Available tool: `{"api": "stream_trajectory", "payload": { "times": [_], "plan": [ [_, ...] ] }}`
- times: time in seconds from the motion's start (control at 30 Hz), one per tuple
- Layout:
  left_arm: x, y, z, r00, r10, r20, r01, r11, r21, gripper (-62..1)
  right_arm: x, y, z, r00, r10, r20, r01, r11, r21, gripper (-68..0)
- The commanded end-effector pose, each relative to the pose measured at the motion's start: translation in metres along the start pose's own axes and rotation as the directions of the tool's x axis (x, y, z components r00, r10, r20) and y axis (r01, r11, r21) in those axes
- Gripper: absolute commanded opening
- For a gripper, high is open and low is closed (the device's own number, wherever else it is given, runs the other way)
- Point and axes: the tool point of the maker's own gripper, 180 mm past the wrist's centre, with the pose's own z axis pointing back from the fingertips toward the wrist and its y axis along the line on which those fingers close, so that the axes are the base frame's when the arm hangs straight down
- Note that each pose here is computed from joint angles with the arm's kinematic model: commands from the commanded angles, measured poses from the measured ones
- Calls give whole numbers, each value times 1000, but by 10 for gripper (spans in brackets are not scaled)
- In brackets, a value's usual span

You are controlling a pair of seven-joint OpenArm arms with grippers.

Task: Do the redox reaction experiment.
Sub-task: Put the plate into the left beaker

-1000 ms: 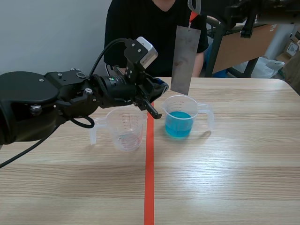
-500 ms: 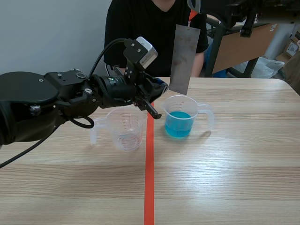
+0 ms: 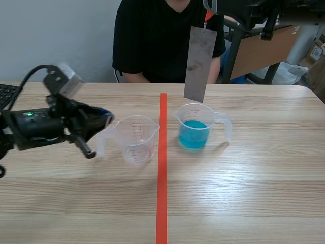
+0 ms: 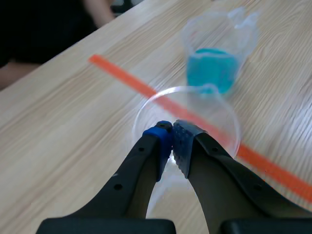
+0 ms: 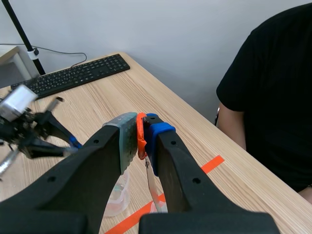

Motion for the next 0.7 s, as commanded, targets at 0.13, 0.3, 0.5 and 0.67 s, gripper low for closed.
{"api": "stream_trajectory", "payload": {
  "times": [0.13,0.3,0.5,0.67],
  "plan": [
    [-33,32,77,995,61,-82,-47,986,163,-562,19,3,2,998,31,46,-32,999,13,-662],
    [-79,40,142,971,172,-169,-107,935,339,-562,19,3,2,998,31,47,-32,999,13,-662],
    [-126,15,216,915,347,-205,-201,833,515,-562,19,3,2,998,32,46,-33,999,12,-662],
    [-158,-26,261,848,480,-225,-265,751,604,-562,21,3,1,998,34,54,-34,999,13,-662]
  ]
}}
